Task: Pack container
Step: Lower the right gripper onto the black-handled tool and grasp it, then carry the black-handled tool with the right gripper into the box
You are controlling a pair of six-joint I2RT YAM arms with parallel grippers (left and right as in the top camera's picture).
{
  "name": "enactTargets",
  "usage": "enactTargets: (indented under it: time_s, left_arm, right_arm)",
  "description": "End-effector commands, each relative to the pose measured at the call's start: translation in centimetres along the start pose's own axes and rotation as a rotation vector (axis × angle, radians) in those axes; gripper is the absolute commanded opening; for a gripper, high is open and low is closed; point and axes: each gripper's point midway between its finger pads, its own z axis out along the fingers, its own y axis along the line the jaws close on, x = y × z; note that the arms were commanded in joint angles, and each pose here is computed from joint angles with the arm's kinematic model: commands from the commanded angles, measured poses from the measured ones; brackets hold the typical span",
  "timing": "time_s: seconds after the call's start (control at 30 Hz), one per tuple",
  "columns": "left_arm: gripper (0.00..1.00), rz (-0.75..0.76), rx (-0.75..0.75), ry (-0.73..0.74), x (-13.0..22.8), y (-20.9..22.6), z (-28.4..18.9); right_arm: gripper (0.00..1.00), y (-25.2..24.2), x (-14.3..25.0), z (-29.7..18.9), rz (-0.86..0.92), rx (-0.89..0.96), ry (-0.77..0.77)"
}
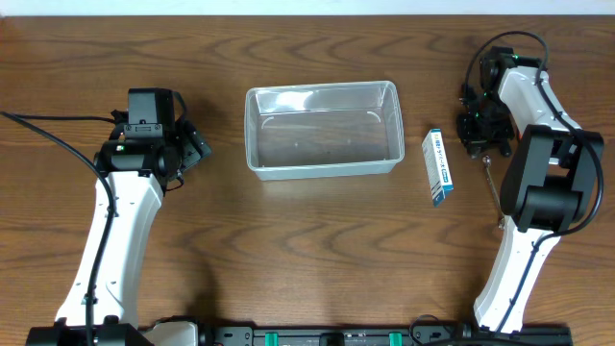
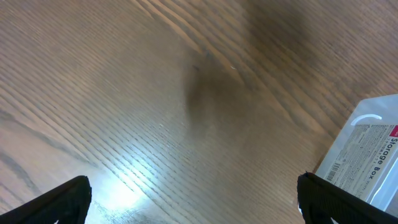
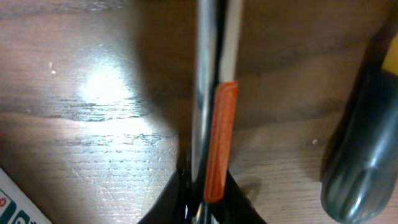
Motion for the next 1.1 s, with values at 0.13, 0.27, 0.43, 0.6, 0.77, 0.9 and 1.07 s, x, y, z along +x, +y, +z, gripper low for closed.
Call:
enactTargets:
  time_s: [0.13,0.27,0.43,0.6,0.77,0.9,1.07]
  left_arm:
    - [0.98,0.003,-0.02,-0.009,-0.4,0.3,0.1]
    - [0.98,0.003,-0.02,-0.008,-0.4,0.3,0.1]
    - [0.98,0.003,-0.02,-0.009,-0.4,0.3,0.1]
    - [0.98,0.003,-0.02,-0.009,-0.4,0.3,0.1]
    - [0.98,0.003,-0.02,-0.009,-0.4,0.3,0.1]
    - [0.98,0.003,-0.02,-0.009,-0.4,0.3,0.1]
    - [0.98,0.003,-0.02,-0.009,-0.4,0.3,0.1]
  right_arm:
    - [0.02,-0.3,-0.1,-0.7,0.005,0.011,-0.018]
    - [0.01,-0.4,-0.7,-1.7,0.007,0.015,-0.05]
    - [0.01,-0.4,-3.0,-6.7,0.005,0.034,-0.191]
    - [0.01,0.2,-4.4,-13.8,-0.011,0.051,-0.349]
    - [0.01,3.1,-4.1,-20.9,-0.098,0.053,-0.484]
    - [0.01,8.0,-3.0,-25.9,-0.265,0.012,-0.601]
    - [0.01,15.0,-0.2,-29.7,-0.537,-0.06,-0.696]
